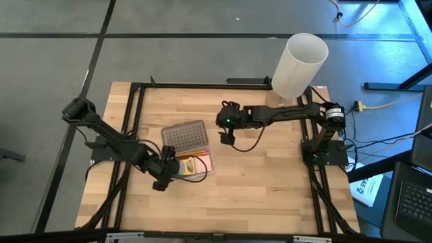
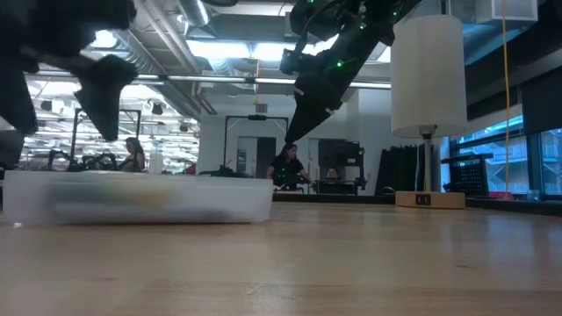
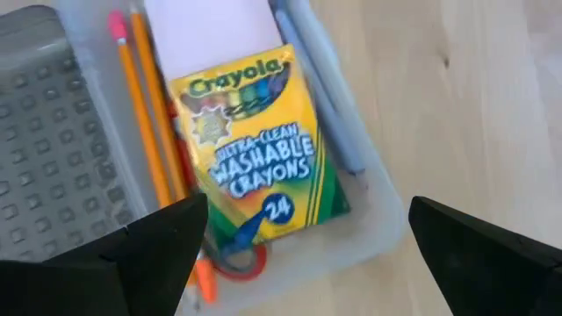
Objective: Pack school essentials
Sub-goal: Close the transparent supply box
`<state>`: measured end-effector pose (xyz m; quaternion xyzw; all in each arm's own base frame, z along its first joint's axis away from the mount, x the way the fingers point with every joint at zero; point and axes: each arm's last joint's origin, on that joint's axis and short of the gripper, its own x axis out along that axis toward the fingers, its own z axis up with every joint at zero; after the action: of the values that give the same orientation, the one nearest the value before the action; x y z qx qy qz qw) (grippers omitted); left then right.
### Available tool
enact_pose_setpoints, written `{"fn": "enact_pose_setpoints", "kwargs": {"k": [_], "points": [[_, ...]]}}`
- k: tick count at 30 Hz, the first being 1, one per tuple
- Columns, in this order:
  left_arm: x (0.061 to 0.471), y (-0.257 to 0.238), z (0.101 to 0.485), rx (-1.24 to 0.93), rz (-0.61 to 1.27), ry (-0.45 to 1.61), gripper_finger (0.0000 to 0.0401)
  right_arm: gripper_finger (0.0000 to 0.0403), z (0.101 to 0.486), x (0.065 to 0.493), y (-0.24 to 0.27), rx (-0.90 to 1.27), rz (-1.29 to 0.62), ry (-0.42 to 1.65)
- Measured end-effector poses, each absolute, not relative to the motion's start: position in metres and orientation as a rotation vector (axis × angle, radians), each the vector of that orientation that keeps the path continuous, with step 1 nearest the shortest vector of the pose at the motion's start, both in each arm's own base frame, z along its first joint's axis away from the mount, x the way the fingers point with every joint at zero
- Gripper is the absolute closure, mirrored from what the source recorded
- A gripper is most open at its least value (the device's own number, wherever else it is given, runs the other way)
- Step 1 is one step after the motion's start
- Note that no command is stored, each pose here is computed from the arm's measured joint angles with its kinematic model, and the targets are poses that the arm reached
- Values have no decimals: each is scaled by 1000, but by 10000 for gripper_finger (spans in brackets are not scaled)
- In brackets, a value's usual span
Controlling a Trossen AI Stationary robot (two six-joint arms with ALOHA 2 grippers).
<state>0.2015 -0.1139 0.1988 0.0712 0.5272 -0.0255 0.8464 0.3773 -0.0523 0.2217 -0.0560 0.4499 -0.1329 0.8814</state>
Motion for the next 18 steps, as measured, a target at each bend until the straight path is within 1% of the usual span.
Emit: {"fn": "enact_pose_setpoints", "kwargs": {"k": [3,6,8,12,18], "points": [[199,-116,212,173,-88,1150,12,6,222,377,-52,-114,-272,937],[191,-119,218,231,-121,1217,12,6,222,377,-53,-85,-221,934],[185,-122,215,273,-146,1243,12,6,221,377,-54,-64,-187,932],[177,-128,205,312,-181,1246,12,6,221,377,-55,-58,-180,931],[176,-134,192,328,-220,1164,12,6,221,378,-54,-58,-177,929]]}}
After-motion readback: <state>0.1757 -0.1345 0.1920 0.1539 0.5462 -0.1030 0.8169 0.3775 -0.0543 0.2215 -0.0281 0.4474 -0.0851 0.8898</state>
